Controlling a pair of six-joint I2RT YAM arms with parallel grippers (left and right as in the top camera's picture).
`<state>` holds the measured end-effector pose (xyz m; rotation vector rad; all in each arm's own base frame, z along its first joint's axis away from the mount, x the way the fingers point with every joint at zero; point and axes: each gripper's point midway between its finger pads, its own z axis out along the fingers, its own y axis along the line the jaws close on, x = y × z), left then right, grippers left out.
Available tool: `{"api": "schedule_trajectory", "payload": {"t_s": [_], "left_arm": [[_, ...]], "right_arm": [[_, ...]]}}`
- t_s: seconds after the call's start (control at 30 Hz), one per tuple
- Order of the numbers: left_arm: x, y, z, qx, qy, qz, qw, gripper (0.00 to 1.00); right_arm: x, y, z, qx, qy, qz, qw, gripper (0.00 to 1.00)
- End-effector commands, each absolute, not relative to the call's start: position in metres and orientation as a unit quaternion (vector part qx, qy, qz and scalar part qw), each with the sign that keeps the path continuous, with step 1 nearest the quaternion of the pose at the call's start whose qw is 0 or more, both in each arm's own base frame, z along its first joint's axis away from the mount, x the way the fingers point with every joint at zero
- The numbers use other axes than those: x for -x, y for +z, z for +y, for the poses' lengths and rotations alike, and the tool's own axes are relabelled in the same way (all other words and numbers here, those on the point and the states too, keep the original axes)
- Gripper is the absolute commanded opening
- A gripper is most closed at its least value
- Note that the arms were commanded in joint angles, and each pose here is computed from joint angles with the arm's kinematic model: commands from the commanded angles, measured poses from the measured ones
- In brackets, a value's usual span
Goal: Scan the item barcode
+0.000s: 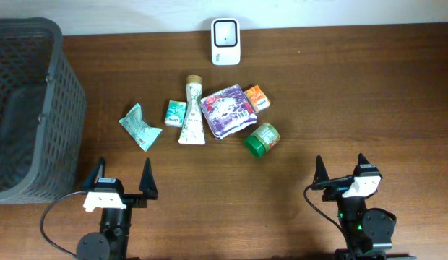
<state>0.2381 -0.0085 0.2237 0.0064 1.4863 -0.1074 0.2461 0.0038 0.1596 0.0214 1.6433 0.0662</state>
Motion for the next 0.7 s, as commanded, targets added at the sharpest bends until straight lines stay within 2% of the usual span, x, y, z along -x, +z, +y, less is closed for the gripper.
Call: {"api": "schedule_trajectory", "payload": {"t_s": [0.0, 0.2, 0.4, 0.67], "left_arm": [[-0.237, 0.227, -0.008, -0.001, -0.052, 0.667, 0.743, 0.99], [-0.235, 0.241, -0.018, -0.018, -0.067, 0.646, 0.760, 0.99], [-0.238, 0.194, -0.020, -0.012, -0.071, 0.715, 0.695, 0.99], [-0.239, 0.182, -0.001, 0.022, -0.039, 0.732, 0.680, 0.99]], "right_arm": [[-0.246, 0.156, 0.004, -0.012, 0.032, 0.733, 0.679, 0.99], [-0.246, 0.156, 0.004, -0.012, 0.032, 0.734, 0.679, 0.99], [-0.246, 0.156, 0.004, -0.012, 0.032, 0.733, 0.679, 0.99], [-0.246, 0.156, 0.004, -0.012, 0.032, 0.733, 0.679, 0.99]]}}
